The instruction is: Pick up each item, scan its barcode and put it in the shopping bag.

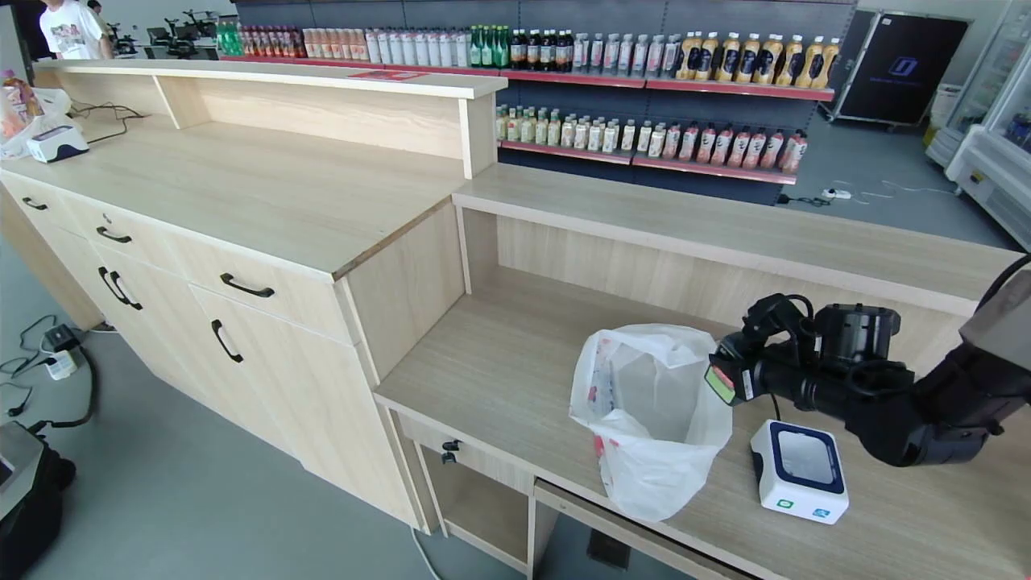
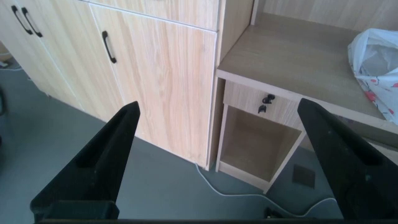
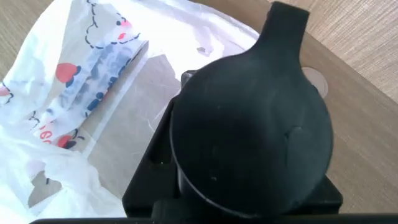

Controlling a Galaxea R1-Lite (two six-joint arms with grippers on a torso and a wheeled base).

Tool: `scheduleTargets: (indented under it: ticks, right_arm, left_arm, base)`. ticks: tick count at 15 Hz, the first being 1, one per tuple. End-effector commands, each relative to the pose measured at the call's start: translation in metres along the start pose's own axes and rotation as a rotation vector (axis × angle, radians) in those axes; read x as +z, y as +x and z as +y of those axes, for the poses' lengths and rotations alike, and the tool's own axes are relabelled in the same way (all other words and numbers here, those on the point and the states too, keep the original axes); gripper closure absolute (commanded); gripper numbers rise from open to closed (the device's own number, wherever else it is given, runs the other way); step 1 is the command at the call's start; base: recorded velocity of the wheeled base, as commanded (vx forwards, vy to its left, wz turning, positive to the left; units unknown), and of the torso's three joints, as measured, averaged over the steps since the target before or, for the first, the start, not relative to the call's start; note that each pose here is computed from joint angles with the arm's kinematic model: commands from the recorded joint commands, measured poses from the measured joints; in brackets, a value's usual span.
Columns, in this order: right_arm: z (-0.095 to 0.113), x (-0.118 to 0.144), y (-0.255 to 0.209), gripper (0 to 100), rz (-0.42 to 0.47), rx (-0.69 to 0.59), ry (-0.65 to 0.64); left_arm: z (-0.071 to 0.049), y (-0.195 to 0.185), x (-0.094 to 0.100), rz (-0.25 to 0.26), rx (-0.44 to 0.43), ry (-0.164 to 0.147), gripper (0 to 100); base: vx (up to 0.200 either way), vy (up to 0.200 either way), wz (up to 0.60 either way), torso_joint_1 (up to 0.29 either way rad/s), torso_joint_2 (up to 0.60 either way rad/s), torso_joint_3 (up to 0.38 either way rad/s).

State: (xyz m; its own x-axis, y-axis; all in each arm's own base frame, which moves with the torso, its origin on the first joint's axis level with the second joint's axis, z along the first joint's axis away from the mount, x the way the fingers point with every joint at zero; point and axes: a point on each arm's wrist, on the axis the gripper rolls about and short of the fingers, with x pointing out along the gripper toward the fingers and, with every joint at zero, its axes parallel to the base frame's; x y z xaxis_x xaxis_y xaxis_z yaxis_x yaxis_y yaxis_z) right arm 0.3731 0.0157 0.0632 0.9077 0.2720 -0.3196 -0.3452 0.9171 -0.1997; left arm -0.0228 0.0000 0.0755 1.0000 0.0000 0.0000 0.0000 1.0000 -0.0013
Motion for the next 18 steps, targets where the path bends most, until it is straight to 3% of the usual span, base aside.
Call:
scheduleTargets:
  ticks: [1,4,9,18]
  right_arm:
    - [0.008,-0.015,0.015,100,0.035,0.031,0.004]
    - [0.012,-0.026,0.032,100,0.051,0.048,0.005]
    - [0.016,-0.023,0.06,100,0.006,0.063,-0.007]
    - [0.023,-0.047,0.072,100,0.037,0.079,-0.003]
  left_arm:
    - [0.0,0.0,0.0,0.0,0.0,0.0,0]
    - [0.0,0.0,0.0,0.0,0.0,0.0,0]
    - [0.0,0.0,0.0,0.0,0.0,0.0,0]
    - [0.0,0.0,0.0,0.0,0.0,0.0,0]
  base:
    - [0.0,0.0,0.0,0.0,0.0,0.0]
    - [0.0,0.0,0.0,0.0,0.0,0.0]
    - [0.0,0.0,0.0,0.0,0.0,0.0]
    - [0.0,0.0,0.0,0.0,0.0,0.0]
